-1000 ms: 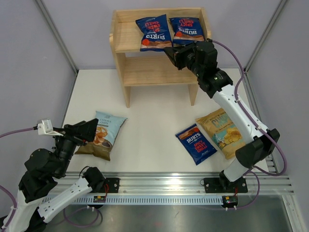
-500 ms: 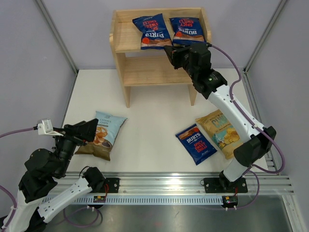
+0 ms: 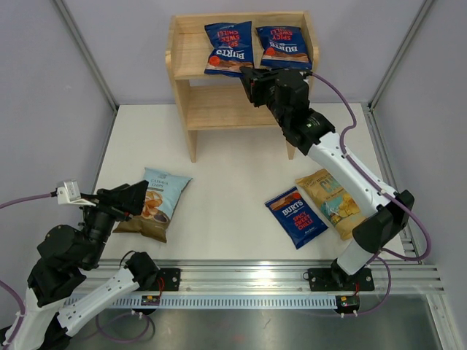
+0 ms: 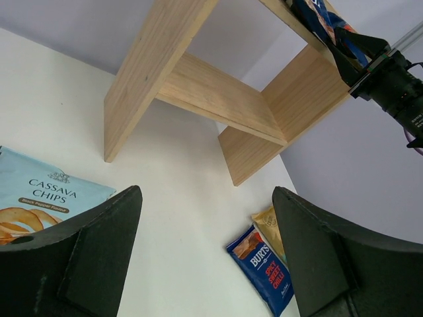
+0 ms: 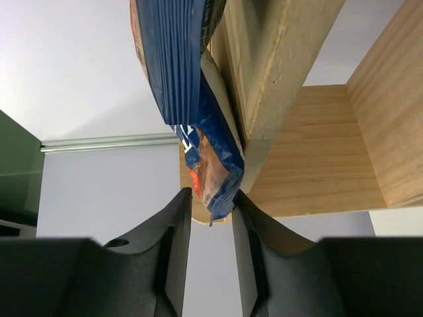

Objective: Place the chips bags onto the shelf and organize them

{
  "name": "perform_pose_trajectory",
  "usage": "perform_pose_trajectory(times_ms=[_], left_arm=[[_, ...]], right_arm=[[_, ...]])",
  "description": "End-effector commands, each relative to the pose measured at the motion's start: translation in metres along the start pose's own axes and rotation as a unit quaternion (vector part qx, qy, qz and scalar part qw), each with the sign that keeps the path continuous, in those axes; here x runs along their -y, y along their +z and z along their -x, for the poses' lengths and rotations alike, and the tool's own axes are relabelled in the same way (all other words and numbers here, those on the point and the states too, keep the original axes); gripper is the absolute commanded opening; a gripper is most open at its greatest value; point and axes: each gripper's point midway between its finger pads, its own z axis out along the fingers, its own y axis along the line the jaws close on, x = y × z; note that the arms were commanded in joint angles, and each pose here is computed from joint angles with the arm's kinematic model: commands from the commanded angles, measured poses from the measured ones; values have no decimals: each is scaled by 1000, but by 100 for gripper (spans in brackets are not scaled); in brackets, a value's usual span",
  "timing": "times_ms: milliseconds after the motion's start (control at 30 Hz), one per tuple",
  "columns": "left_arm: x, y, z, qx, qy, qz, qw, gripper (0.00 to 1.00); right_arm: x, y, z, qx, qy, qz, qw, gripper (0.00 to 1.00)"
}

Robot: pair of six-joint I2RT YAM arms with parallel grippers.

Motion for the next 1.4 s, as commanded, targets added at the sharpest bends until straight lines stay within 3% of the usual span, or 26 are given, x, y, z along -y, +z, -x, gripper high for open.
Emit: perform_pose_trajectory(times_ms=[0,33,133,167,367,433,467,567,667,867,967,1100,1200,1367], left_arm=[[4,2,1,0,7,-7,1000,83],[4,2,0,-2,9,-7,1000,83],[7,6,-6,-14,20,-10,1000,83],[8,7,-7,-16,22,-11,1000,84],[20,15,-19,-40,36,-30,998,86],[26,20,-27,-52,53,-44,996,90],[34,21,-30,-60,55,-64,995,96],[53,31,-54,-100,85,-107,986,99],[72,44,-83,-148,106,-147,972,99],[105,67,-137,-222,115,-214,944,99],[117,76,-164,-253,109,-242,930,99],[124,89,-187,-277,96,-247,924,99],[123,97,-204,-290,82,-241,923,99],[119,110,-232,-324,70,-220,917,99]], right_arm=[[-30,-16,10,26,4,39,999,39],[-32,-20,13,29,2,40,999,49],[-30,-28,14,25,-11,36,999,63],[-30,-31,14,23,-13,36,999,75],[-32,-54,15,8,-52,52,997,86],[-37,-69,11,-14,-103,69,992,90],[-36,-73,10,-19,-146,74,986,93],[-25,-98,8,-47,-227,76,970,95],[19,-125,19,-66,-358,50,930,99],[93,-199,48,-116,-488,-25,865,99],[138,-237,72,-127,-511,-100,844,99],[189,-259,82,-148,-503,-170,834,100],[234,-264,90,-151,-492,-235,825,99],[286,-252,101,-118,-457,-293,831,99]])
